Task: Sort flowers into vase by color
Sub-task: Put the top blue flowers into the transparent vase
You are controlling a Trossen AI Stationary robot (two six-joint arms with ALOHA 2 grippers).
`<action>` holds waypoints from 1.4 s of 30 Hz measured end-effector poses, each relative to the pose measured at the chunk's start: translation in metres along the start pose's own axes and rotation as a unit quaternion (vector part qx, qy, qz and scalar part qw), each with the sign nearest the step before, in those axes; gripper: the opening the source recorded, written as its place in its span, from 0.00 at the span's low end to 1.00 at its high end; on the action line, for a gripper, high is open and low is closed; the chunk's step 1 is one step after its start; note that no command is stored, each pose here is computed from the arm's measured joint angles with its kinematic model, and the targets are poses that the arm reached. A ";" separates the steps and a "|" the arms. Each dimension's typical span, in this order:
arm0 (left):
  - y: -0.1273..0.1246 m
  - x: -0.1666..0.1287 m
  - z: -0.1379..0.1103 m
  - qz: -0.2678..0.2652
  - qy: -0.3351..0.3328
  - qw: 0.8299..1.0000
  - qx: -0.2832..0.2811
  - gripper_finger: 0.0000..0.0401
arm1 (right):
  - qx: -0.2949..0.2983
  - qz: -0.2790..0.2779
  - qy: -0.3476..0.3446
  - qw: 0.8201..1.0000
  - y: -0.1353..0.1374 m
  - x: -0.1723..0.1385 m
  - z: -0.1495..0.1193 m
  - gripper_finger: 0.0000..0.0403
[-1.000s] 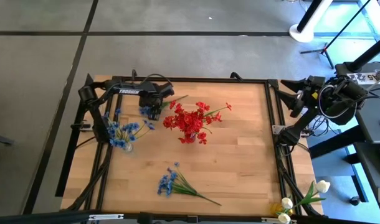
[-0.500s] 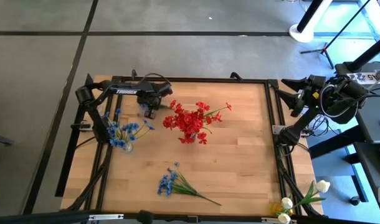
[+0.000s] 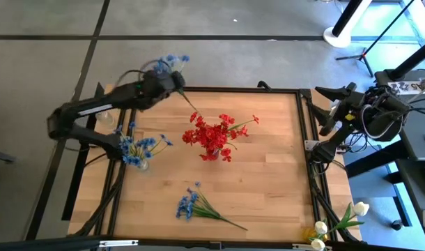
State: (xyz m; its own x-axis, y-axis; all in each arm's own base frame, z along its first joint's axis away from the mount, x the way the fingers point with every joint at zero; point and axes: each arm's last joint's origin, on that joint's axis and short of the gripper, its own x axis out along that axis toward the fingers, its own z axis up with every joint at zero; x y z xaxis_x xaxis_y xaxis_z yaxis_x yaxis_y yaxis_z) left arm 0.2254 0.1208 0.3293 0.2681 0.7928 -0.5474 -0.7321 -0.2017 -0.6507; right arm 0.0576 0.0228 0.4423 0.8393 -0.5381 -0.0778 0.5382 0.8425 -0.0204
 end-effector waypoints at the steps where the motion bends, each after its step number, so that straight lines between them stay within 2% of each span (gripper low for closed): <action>1: -0.003 -0.014 0.006 -0.025 -0.002 0.999 0.044 0.00 | -0.010 -0.004 -0.003 1.000 0.006 0.001 0.002 0.75; 5: -0.001 -0.054 0.025 -0.085 0.000 0.976 0.201 0.00 | -0.039 -0.039 -0.022 0.998 0.031 0.004 0.009 0.75; 6: 0.001 -0.063 0.031 -0.096 -0.002 0.971 0.220 0.00 | -0.040 -0.042 -0.024 0.998 0.037 0.005 0.012 0.75; 9: 0.004 -0.089 0.050 -0.138 -0.017 0.969 0.203 0.00 | -0.027 -0.052 -0.027 0.998 0.051 0.009 0.018 0.75; 11: 0.006 -0.106 0.062 -0.174 -0.042 0.955 0.236 0.00 | -0.017 -0.060 -0.025 0.998 0.063 0.016 0.020 0.75; 13: 0.006 -0.126 0.070 -0.237 -0.052 0.928 0.284 0.00 | -0.004 -0.066 -0.022 0.998 0.073 0.025 0.019 0.75; 18: 0.012 -0.175 0.096 -0.374 -0.057 0.869 0.320 0.00 | 0.056 -0.040 0.002 0.998 0.094 0.049 0.012 0.75; 21: 0.016 -0.199 0.111 -0.445 -0.049 0.831 0.331 0.00 | 0.069 -0.054 0.016 0.996 0.104 0.066 0.006 0.75; 23: 0.019 -0.212 0.119 -0.501 -0.033 0.795 0.339 0.00 | 0.079 -0.063 0.022 0.995 0.109 0.074 0.002 0.75; 26: 0.024 -0.226 0.125 -0.582 0.004 0.733 0.351 0.00 | 0.085 -0.083 0.025 0.993 0.110 0.085 0.000 0.75; 29: 0.034 -0.237 0.130 -0.649 0.044 0.672 0.354 0.00 | 0.080 -0.081 0.037 0.993 0.113 0.094 -0.004 0.75; 32: 0.042 -0.244 0.133 -0.697 0.078 0.618 0.355 0.00 | 0.088 -0.086 0.040 0.992 0.112 0.099 -0.005 0.75; 35: 0.047 -0.246 0.133 -0.723 0.111 0.577 0.363 0.00 | 0.091 -0.089 0.040 0.991 0.112 0.100 -0.005 0.75; 40: 0.050 -0.240 0.119 -0.741 0.164 0.528 0.380 0.00 | 0.072 -0.119 0.029 0.990 0.110 0.100 -0.005 0.75; 42: 0.051 -0.230 0.105 -0.734 0.194 0.518 0.393 0.00 | 0.055 -0.128 0.027 0.990 0.110 0.100 -0.005 0.75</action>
State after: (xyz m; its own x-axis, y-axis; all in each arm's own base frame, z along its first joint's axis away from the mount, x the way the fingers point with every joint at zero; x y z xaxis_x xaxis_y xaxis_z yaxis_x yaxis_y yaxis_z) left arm 0.0609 -0.0114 0.4774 0.8919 -0.4467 0.0710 0.4518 0.8731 -0.1834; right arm 0.1999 0.0615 0.4273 0.6702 -0.7292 -0.1381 0.7406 0.6691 0.0617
